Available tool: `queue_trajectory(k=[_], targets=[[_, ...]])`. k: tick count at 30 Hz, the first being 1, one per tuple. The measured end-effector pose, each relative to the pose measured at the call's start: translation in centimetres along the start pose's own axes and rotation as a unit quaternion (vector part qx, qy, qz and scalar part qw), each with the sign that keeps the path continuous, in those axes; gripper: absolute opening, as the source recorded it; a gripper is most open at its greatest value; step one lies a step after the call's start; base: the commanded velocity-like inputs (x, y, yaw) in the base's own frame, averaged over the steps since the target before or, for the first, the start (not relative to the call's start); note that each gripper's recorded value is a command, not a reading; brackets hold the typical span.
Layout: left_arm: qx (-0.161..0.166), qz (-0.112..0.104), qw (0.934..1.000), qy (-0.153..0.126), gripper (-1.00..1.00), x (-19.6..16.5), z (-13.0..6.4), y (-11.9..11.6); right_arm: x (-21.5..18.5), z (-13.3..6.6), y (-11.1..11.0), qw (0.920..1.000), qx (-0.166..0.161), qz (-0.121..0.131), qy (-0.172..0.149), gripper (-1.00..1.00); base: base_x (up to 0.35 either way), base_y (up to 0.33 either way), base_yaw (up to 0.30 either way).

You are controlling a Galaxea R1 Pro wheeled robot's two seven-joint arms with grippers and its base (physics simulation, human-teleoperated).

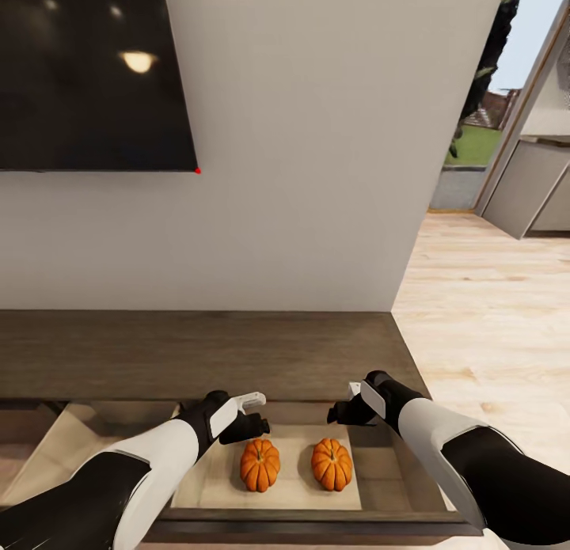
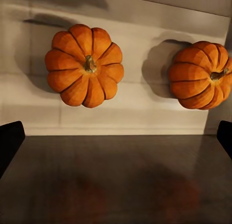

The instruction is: Place each of the two pumpkins and all three candles from the living room inside a cabinet in the living room (use any cabinet), then make sure every cabinet is closed, and position the cauldron so it is next to a table in the living room.

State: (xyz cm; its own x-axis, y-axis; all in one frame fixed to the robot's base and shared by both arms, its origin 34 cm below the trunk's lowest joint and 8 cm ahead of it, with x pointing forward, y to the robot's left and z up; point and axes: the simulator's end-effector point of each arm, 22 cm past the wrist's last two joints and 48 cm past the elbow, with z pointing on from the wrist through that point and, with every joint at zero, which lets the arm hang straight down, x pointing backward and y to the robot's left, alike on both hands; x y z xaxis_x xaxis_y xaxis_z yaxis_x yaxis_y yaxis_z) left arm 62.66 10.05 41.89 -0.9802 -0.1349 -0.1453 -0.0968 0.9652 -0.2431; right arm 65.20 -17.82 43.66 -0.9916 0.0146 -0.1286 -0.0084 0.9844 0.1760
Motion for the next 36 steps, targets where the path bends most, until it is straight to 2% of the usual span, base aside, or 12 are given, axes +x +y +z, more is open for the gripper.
queue_trajectory(k=[36], targets=[[0.004,0.006,0.9996,-0.027,1.0,-1.7,-2.5,-0.8,-1.6,-2.8,0.5,0.9996,0.0,-0.005,-0.028,1.0,0.0,0.0,0.0]])
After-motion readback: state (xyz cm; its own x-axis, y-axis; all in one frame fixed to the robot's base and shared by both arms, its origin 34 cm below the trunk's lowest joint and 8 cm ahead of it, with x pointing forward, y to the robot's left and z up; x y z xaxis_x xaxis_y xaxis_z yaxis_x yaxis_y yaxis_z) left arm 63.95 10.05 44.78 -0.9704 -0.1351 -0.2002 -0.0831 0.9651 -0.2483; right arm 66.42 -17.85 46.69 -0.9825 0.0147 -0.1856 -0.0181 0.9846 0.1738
